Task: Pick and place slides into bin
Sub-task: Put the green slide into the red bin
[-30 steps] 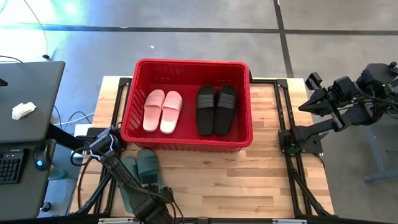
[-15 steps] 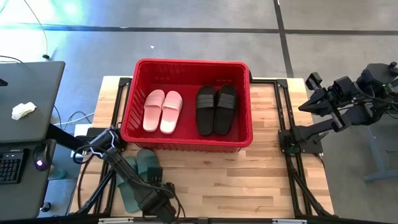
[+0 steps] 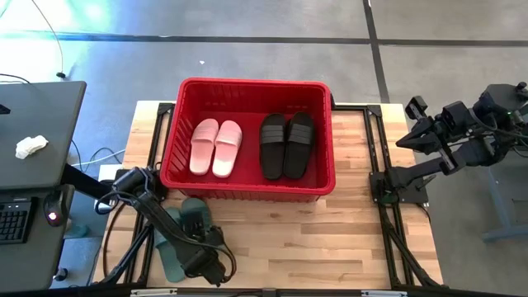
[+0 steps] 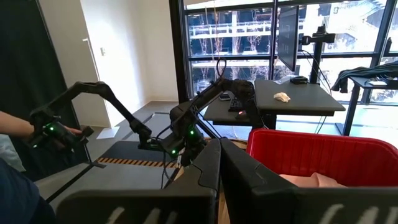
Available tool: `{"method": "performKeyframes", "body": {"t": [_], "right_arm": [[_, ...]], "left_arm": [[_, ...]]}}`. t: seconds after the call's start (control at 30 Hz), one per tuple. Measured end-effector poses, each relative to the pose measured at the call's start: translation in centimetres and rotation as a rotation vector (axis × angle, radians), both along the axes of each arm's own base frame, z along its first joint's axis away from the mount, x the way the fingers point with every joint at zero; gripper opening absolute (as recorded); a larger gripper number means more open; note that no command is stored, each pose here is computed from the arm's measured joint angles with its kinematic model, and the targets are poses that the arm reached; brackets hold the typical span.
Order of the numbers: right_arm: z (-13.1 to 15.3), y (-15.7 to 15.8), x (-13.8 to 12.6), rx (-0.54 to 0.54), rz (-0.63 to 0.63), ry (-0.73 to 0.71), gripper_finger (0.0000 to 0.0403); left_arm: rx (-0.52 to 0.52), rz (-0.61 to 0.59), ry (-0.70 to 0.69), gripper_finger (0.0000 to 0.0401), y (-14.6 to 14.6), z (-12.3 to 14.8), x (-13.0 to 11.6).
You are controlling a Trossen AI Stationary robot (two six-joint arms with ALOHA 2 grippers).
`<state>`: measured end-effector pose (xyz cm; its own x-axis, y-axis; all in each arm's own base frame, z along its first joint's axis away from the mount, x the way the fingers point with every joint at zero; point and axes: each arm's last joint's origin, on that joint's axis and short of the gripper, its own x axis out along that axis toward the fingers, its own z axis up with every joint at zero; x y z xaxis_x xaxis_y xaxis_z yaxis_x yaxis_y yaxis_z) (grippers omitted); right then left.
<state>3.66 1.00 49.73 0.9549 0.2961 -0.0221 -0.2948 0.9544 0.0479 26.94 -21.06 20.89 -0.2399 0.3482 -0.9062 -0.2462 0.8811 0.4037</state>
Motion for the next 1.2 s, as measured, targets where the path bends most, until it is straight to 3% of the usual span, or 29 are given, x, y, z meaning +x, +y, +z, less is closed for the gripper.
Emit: {"method": "performKeyframes", "body": {"t": [0.3,0.57,0.73,0.93,1.2], "right_arm": [[0.0,0.0,0.0,0.0,0.0,0.0,0.0],[0.0,0.0,0.0,0.0,0.0,0.0,0.0],[0.0,0.0,0.0,0.0,0.0,0.0,0.0],[0.0,0.0,0.0,0.0,0.0,0.0,0.0],[0.0,0.0,0.0,0.0,0.0,0.0,0.0]], "left_arm": [[0.086,0.096,0.038,0.0205,0.8,-2.0,-1.1],[0.136,0.065,0.005,0.0233,1.3,-3.4,-1.4],[0.139,0.051,-0.037,0.0229,1.6,-5.1,-1.6],[0.147,0.055,-0.016,0.0191,1.8,-5.5,-1.9],[0.168,0.037,-0.052,0.0077,1.9,-5.5,-1.7]]}}
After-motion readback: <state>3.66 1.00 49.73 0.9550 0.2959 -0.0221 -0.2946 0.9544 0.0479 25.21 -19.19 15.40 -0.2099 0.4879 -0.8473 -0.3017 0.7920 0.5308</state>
